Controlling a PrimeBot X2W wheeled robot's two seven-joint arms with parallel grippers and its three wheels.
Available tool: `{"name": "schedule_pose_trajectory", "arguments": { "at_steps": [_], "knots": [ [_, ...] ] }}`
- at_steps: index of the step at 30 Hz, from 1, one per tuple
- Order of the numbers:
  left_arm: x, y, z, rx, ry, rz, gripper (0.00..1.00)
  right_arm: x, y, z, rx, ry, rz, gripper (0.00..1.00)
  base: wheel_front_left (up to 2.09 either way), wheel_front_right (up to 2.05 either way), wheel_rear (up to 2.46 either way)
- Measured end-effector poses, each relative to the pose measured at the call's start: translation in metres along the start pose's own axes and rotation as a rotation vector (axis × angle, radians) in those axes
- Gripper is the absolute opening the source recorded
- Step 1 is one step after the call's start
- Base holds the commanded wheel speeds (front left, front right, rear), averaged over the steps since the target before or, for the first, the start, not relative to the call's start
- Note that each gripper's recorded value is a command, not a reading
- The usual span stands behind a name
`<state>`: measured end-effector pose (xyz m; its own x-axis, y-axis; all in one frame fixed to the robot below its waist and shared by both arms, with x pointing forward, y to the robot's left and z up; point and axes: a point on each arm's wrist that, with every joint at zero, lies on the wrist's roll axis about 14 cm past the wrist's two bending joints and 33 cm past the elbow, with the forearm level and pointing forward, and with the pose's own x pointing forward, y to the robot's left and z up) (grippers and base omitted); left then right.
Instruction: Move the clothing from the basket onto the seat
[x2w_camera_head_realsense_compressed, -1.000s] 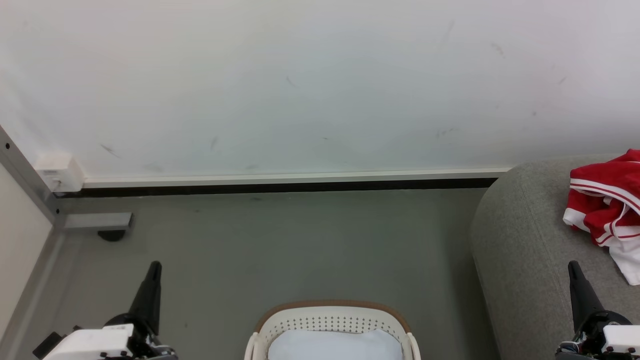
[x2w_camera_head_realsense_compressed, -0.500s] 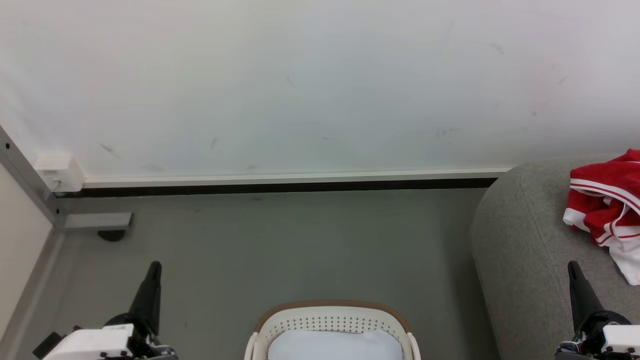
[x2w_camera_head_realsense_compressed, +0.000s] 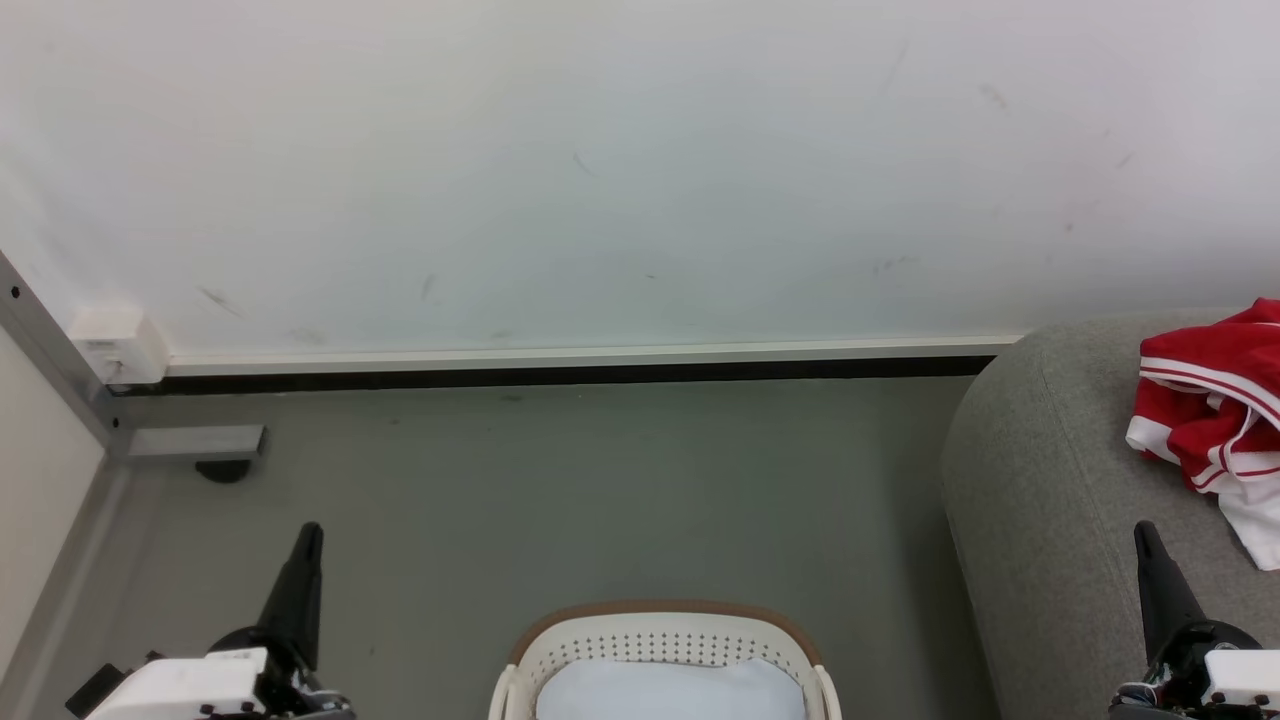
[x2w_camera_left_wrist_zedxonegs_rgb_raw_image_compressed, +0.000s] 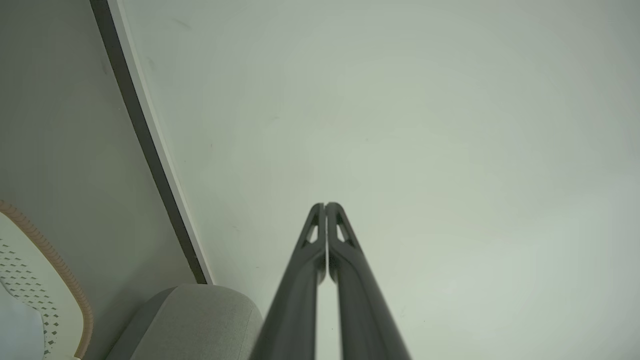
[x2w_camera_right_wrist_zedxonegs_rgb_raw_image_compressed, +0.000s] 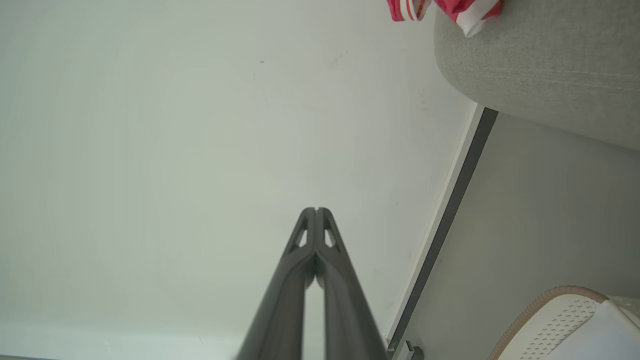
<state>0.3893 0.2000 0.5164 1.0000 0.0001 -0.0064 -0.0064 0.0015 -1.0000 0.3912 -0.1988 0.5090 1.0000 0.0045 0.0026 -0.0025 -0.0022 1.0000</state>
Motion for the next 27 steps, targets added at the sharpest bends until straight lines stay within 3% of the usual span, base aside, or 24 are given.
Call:
{"name": "schedule_pose_trajectory", "arguments": {
  "at_steps": [27],
  "knots": [
    [0.0,0.0,0.0,0.0,0.0,0.0,0.0,0.0002,0.0003,0.0005,-0.001,0.0,0.0,0.0,0.0,0.0,0.0]
  ]
}}
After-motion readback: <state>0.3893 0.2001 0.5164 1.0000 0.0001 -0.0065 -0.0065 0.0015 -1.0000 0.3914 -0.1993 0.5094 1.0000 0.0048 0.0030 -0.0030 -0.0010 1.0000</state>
